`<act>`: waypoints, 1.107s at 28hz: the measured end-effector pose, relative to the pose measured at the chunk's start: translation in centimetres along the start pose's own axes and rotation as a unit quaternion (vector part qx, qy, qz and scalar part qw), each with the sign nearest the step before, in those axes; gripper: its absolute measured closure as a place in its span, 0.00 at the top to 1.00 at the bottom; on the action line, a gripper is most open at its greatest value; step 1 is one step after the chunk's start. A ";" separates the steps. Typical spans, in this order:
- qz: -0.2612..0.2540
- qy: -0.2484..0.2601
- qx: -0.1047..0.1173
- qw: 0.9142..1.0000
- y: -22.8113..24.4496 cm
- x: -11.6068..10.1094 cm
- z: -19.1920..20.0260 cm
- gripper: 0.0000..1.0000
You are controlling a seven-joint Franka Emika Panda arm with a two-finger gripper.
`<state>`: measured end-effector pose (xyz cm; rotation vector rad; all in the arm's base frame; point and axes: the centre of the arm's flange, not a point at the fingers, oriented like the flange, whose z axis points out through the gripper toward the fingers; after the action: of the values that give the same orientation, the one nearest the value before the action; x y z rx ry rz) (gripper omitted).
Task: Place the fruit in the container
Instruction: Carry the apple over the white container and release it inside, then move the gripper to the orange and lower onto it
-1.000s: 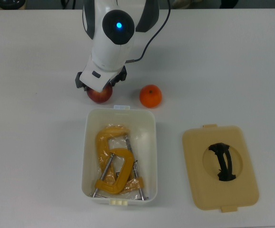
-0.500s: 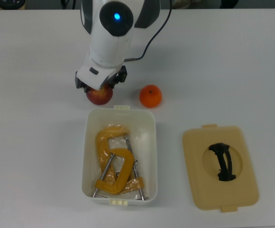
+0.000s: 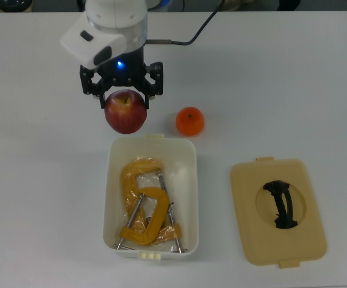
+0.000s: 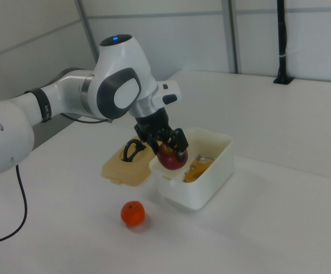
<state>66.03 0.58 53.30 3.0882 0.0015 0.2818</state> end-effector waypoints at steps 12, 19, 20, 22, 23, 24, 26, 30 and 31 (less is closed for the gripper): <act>0.062 0.055 0.010 0.997 -1.4 2.8 5.1 0.87; 0.060 0.050 0.010 0.997 -1.8 3.0 6.3 0.98; 0.060 0.053 0.010 0.997 -1.8 3.0 5.9 1.00; 0.059 0.046 0.008 0.997 -1.8 2.9 5.4 1.00; 0.059 0.035 0.006 0.998 -1.8 2.7 5.2 1.00; 0.057 0.023 0.004 0.998 -1.9 2.4 5.1 1.00; 0.049 -0.010 -0.002 0.999 -2.0 1.5 4.8 1.00; 0.000 -0.095 -0.010 0.995 -2.5 -0.8 4.7 1.00; -0.022 -0.123 -0.011 0.992 -2.9 -1.6 4.7 1.00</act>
<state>65.35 3.26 48.30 3.0733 0.0574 -0.0995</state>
